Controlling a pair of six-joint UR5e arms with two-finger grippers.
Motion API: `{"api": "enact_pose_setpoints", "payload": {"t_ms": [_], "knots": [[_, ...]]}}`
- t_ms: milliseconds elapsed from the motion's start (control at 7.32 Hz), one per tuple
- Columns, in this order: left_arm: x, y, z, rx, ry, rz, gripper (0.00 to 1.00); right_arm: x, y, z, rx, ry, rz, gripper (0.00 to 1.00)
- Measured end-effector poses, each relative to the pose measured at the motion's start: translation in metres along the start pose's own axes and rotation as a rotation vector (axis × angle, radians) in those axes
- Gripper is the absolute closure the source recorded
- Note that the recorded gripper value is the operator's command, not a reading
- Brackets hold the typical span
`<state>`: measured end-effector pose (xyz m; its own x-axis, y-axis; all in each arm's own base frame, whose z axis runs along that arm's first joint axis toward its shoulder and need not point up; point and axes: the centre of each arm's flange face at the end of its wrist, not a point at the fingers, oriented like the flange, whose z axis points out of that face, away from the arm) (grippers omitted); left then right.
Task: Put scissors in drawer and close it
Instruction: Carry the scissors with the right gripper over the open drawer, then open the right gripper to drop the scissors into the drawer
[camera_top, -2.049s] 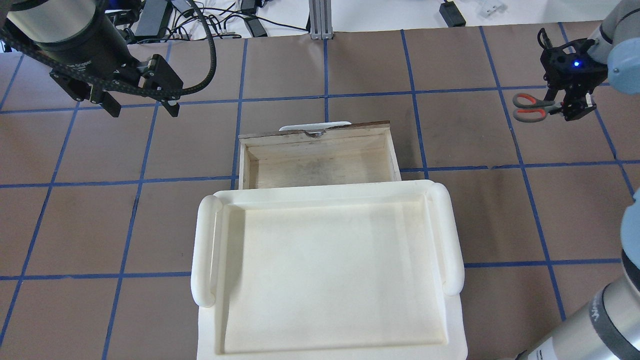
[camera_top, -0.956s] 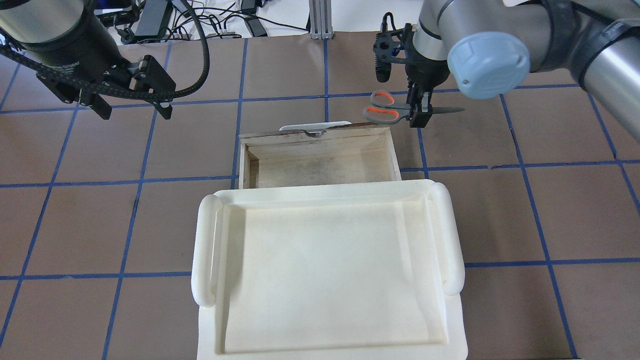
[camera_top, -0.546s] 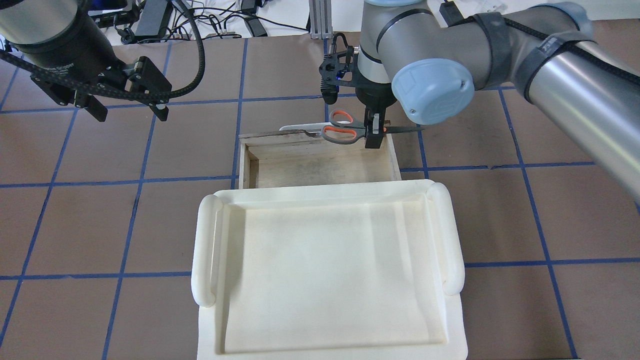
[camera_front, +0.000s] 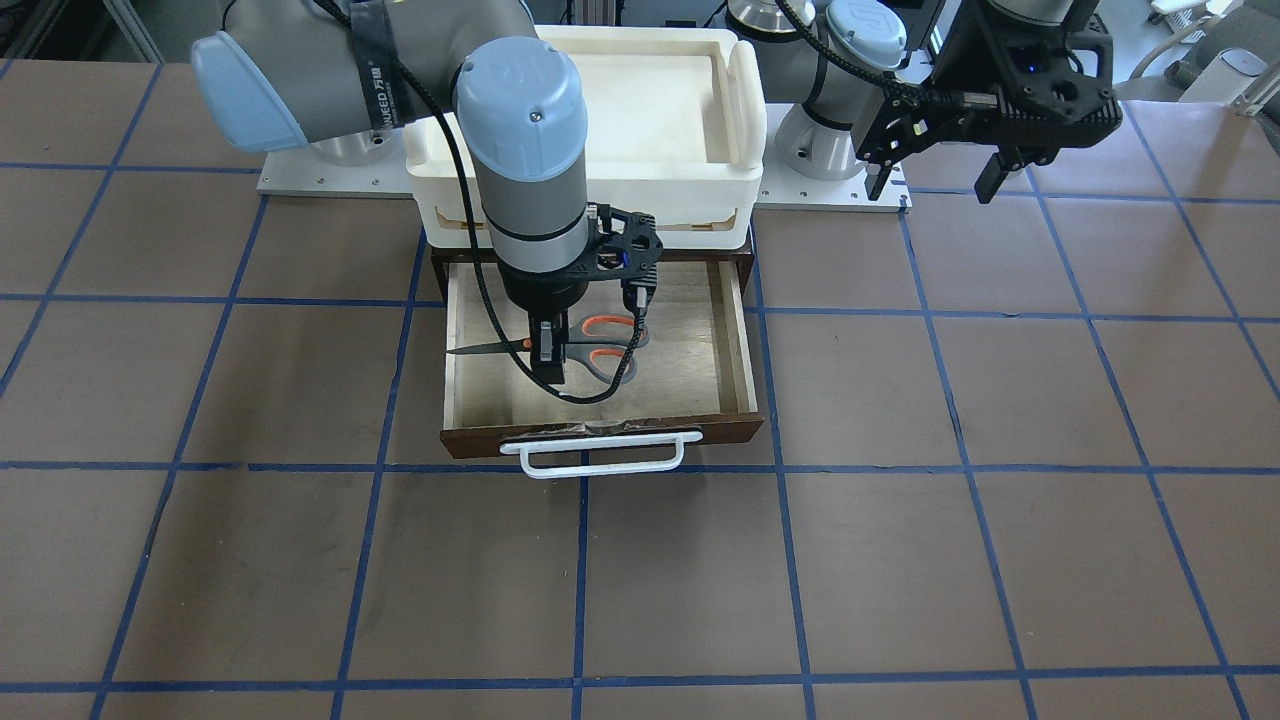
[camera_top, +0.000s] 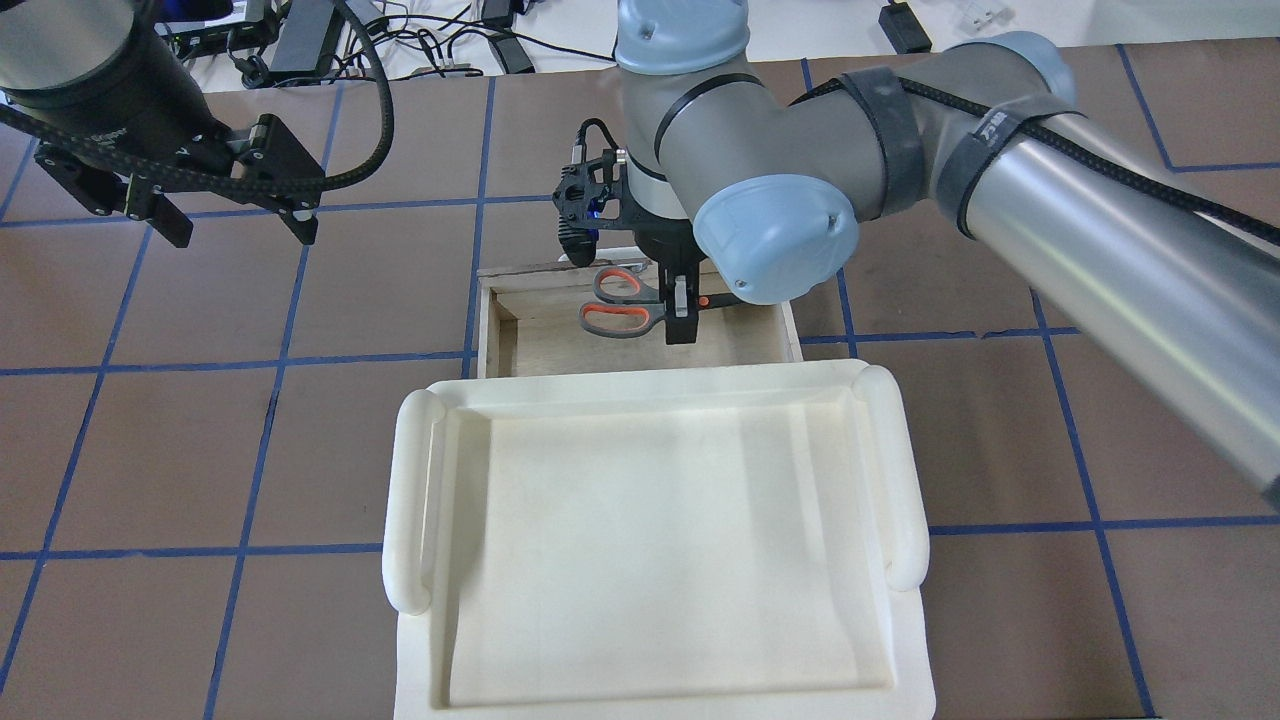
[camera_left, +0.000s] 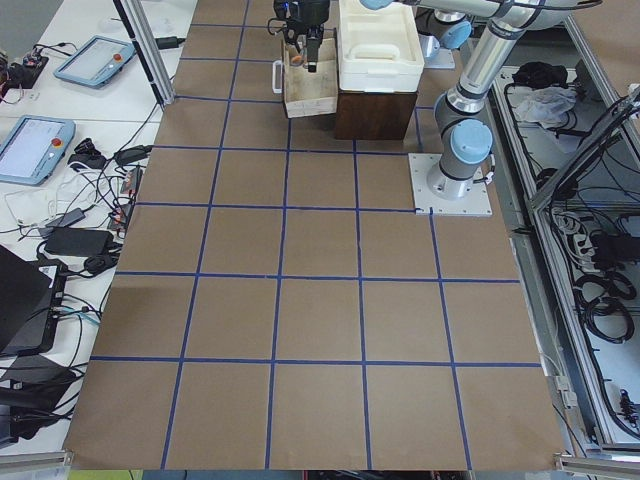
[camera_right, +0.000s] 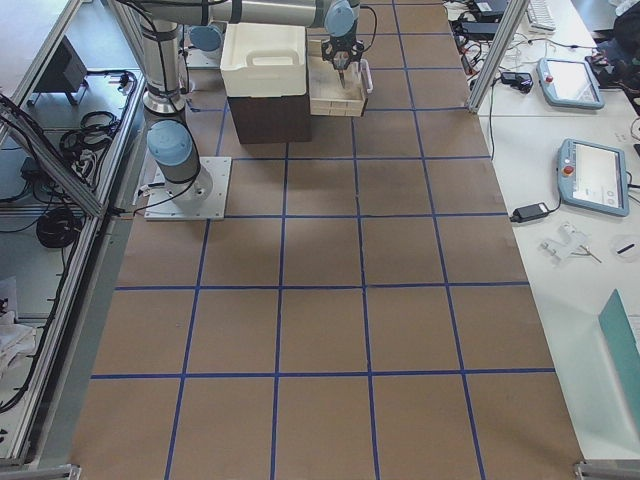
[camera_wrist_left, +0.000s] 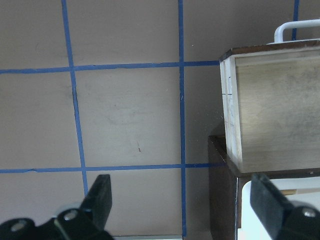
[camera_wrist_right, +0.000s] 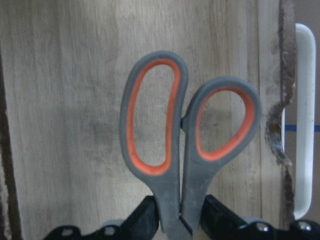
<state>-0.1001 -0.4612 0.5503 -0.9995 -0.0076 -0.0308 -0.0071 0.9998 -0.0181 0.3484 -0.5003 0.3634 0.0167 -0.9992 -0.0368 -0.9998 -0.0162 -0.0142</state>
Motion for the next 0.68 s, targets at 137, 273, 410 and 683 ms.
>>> {"api": "enact_pose_setpoints", "payload": {"t_ms": [137,273,410,683], "knots": [[0.001,0.002,0.001,-0.013,0.001,-0.011,0.00,0.000,-0.004,0.007,-0.001,-0.011,-0.006,1.00],[0.001,0.005,0.002,-0.034,0.005,-0.016,0.00,0.002,-0.007,0.016,-0.005,-0.025,-0.005,1.00],[0.000,0.007,0.003,-0.047,0.008,-0.021,0.00,0.003,-0.009,0.024,-0.009,-0.037,0.000,0.90],[-0.003,0.007,0.003,-0.052,0.009,-0.035,0.00,0.002,-0.014,0.037,-0.018,-0.057,0.010,0.32]]}}
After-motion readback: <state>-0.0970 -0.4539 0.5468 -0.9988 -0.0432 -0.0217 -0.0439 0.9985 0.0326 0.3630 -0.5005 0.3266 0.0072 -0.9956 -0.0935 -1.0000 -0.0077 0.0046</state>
